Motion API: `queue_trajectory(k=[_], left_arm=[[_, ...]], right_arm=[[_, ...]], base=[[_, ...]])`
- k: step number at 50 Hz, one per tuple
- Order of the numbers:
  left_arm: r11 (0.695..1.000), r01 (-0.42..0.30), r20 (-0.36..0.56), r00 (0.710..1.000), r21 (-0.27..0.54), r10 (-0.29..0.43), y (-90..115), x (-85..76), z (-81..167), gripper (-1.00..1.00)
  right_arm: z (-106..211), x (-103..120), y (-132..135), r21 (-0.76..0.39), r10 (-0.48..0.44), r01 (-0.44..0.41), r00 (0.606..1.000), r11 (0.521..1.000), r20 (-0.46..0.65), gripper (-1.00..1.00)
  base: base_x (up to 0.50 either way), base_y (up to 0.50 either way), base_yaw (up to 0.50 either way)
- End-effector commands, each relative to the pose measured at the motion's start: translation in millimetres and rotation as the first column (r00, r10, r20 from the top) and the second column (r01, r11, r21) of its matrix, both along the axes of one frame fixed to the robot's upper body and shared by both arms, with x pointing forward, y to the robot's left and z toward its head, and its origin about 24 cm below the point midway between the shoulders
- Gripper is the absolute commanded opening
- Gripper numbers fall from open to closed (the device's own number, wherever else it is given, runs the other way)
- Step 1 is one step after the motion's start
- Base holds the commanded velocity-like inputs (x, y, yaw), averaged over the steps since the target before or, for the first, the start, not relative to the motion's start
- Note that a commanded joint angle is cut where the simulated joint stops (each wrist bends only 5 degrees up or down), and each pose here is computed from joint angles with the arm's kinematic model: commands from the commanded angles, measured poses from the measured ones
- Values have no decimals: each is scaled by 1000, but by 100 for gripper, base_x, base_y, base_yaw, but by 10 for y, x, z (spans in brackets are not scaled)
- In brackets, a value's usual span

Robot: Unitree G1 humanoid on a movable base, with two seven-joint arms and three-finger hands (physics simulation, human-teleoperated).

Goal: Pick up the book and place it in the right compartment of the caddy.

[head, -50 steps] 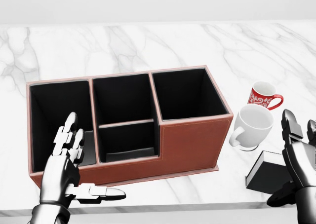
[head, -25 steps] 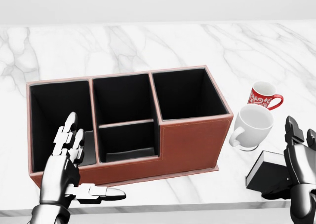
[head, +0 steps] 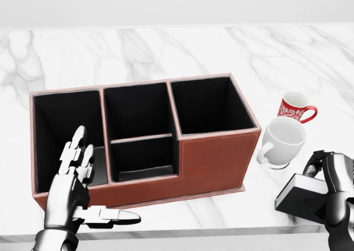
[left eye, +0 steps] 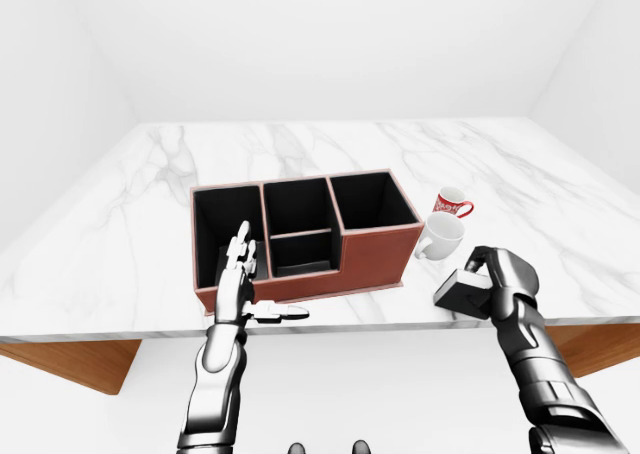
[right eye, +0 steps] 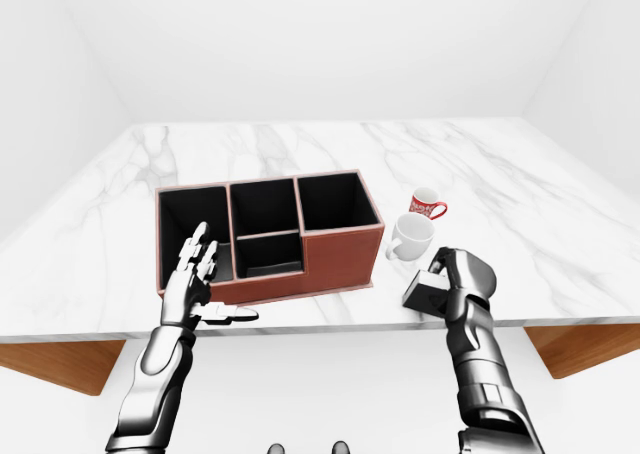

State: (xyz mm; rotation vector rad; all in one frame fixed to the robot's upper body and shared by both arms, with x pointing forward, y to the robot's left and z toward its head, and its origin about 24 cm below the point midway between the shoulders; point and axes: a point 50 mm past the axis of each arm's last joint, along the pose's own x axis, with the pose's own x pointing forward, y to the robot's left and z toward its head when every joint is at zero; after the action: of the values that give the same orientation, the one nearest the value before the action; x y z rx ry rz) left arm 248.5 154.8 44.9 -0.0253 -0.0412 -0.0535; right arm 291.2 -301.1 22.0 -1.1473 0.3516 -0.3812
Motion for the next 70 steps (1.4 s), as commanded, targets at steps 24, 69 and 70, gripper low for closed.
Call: queue_trajectory(k=[24, 69, 70], left_arm=[[1000, 2, 3, 1000, -8, -2, -3, -8, 20, 100], [1000, 4, 0, 1000, -6, -4, -7, -9, 1, 100], [1000, 4, 0, 1000, -6, -4, -7, -7, -1, 100]], right_arm=[[174, -335, 278, 48, 189, -187, 981, 981, -47, -100], [1578, -846, 720, -298, 266, -254, 964, 920, -1, -100], [1595, -848, 728, -301, 267, -254, 964, 919, 3, -100]], base=[[0, 0, 0], [0, 0, 0], [0, 0, 0]])
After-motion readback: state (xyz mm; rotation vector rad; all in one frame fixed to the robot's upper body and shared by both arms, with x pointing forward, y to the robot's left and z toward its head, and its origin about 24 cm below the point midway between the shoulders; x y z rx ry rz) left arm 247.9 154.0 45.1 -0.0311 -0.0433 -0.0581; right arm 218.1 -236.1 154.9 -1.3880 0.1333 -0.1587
